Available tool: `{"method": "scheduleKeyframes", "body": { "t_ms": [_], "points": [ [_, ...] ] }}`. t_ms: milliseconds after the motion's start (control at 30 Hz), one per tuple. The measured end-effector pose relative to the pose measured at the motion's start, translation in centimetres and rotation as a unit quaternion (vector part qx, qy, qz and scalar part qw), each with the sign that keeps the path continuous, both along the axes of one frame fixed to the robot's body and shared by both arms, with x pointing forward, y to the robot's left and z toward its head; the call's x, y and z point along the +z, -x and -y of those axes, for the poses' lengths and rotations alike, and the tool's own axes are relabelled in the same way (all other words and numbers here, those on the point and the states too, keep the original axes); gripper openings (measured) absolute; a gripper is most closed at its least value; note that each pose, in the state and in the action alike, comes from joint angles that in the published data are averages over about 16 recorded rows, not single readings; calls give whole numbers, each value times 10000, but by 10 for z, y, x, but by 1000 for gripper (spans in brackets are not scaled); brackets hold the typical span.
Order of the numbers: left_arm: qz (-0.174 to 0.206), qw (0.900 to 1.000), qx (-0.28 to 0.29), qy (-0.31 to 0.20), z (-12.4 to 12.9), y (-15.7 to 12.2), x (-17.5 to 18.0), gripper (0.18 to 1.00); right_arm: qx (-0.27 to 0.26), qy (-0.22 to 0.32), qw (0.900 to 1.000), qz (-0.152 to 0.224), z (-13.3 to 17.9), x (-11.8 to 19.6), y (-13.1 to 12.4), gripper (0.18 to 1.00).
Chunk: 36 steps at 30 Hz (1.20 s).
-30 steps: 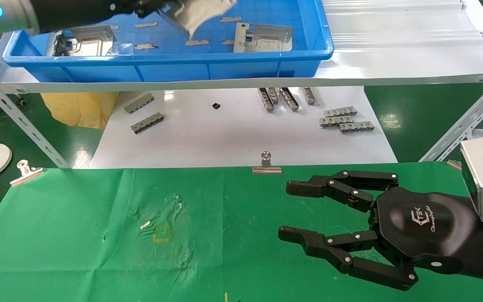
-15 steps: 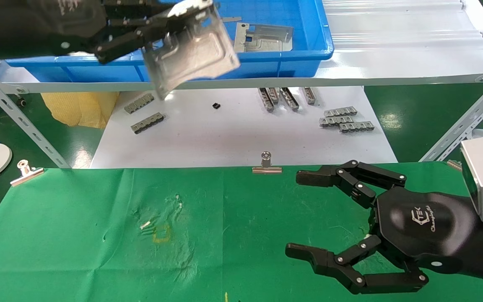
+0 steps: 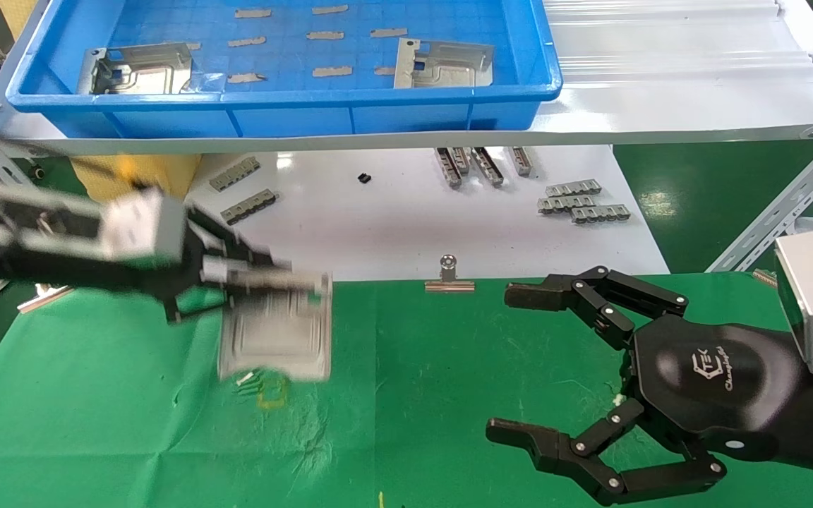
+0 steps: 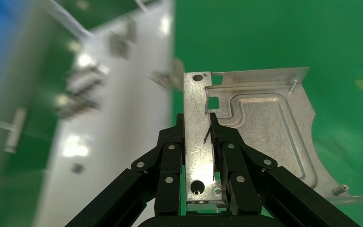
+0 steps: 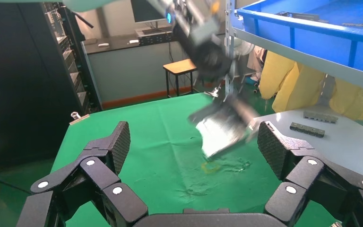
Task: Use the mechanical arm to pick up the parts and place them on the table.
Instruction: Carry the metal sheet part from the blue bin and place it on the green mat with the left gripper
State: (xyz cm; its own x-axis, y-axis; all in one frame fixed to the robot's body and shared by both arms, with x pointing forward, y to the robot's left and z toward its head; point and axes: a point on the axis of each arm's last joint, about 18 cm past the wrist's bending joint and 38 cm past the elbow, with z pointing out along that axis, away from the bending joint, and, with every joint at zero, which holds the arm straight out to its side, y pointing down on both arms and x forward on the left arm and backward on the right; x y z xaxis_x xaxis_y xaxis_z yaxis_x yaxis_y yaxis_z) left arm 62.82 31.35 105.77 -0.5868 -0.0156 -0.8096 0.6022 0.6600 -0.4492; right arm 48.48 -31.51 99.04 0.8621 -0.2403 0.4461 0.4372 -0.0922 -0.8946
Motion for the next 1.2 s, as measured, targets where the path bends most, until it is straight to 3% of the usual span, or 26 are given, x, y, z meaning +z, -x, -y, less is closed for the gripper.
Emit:
{"method": "scheduleKeyframes", "body": {
  "t_ms": [267,567,867,1200],
  "points": [
    [-230,9977,180,-615,-1,-23,-52,273,0,0,10000,0,0,0,0,999],
    [-184,9965,471,-669,-7,-41,-73,276,0,0,10000,0,0,0,0,1000],
    [-240,9984,406,-312,-11,-37,-75,307,0,0,10000,0,0,0,0,1000],
    [-628,9951,345,685,-20,-22,-77,423,-1,-1,10000,0,0,0,0,1000]
  ]
}}
